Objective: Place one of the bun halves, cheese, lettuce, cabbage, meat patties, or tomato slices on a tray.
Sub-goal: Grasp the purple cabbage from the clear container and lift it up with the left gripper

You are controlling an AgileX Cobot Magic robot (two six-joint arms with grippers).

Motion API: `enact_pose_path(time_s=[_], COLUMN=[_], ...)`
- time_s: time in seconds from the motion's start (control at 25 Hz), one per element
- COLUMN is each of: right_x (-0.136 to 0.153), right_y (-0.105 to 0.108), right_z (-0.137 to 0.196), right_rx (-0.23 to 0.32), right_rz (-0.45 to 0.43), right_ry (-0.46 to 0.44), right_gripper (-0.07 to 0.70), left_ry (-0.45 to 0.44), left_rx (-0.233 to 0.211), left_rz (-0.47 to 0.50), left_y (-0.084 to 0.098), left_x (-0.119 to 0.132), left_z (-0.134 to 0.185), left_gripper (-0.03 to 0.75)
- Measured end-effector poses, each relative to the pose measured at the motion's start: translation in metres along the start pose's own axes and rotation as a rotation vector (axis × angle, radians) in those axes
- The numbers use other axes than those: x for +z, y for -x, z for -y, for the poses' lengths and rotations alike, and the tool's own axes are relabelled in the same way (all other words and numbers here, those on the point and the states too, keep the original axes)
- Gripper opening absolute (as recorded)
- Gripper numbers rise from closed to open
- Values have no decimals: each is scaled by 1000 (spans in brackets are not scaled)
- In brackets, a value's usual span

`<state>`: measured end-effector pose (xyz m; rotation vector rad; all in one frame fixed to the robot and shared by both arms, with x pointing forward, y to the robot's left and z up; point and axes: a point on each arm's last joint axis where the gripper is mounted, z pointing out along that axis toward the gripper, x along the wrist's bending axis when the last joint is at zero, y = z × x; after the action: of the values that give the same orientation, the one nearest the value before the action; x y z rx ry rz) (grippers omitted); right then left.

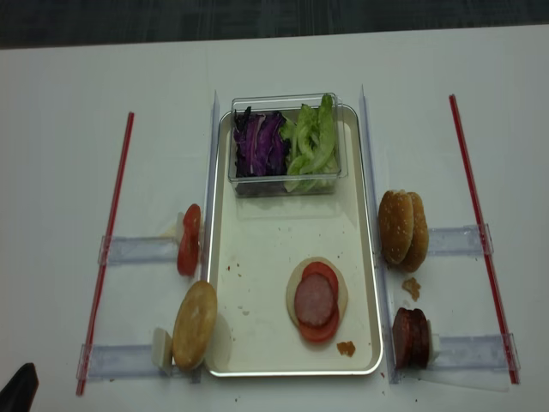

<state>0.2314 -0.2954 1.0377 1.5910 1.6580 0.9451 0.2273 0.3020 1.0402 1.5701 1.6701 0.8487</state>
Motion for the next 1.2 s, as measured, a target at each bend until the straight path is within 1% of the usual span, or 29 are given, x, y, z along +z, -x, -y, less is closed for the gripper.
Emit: enact_pose_path(time_s=[1.2], right_x=[0], right_y=[0], right_z=[0], right_rx=[0], right_rz=[0], right_ry=[0], right_gripper=[472], left_ry=[-3], left_rx=[1], left_rz=[6], left_y=[1], left_x=[0], left_z=[0], left_gripper=[419])
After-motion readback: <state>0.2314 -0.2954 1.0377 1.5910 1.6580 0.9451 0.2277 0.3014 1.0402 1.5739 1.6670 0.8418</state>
